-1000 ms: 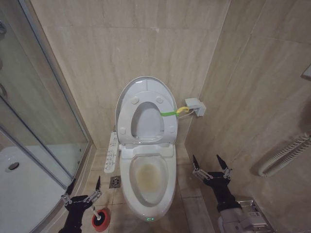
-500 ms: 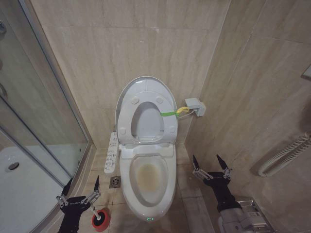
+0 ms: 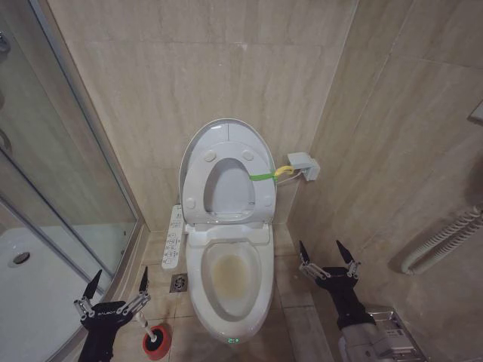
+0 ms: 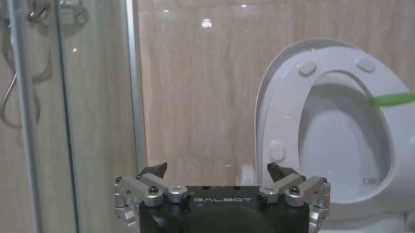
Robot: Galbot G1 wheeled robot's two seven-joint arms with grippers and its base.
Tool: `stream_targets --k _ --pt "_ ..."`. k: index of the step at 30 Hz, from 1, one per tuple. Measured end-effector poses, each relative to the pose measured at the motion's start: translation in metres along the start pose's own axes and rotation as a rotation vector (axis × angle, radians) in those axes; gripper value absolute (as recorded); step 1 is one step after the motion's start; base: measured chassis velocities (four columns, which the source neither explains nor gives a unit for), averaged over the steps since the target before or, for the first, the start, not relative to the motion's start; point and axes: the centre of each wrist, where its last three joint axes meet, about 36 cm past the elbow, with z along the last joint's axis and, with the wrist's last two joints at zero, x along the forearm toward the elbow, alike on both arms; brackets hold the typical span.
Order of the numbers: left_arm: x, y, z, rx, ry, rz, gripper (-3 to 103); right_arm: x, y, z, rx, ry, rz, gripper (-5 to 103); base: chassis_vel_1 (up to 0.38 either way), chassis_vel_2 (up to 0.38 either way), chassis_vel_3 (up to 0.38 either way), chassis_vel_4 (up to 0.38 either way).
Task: Open the toilet lid, clean the toilet bowl with a toilet brush, close the toilet lid, and flush.
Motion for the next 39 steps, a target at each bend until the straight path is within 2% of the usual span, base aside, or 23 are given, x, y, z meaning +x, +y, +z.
stream_targets --k 2,6,16,26,39 --pt "0.005 -0.007 -0.001 0.029 0.015 -0.018 100 0.0 0.0 0.0 0.0 0.0 0.0 100 0.0 0.0 0.0 0.0" --pt "0.01 -0.013 -0.002 0.036 0.026 -0.027 100 0.0 0.0 0.0 0.0 0.0 0.0 100 0.0 0.0 0.0 0.0" --pt "0.013 0.004 -0.022 -0.035 0.003 -0.033 100 0.0 0.0 0.0 0.0 0.0 0.0 100 0.0 0.0 0.0 0.0" --pt "0.016 -0.002 -0.029 -0.024 -0.017 0.005 100 0.0 0.0 0.0 0.0 0.0 0.0 100 0.0 0.0 0.0 0.0" --pt "0.017 -0.001 -0.029 -0.025 -0.026 0.008 100 0.0 0.0 0.0 0.0 0.0 0.0 100 0.0 0.0 0.0 0.0"
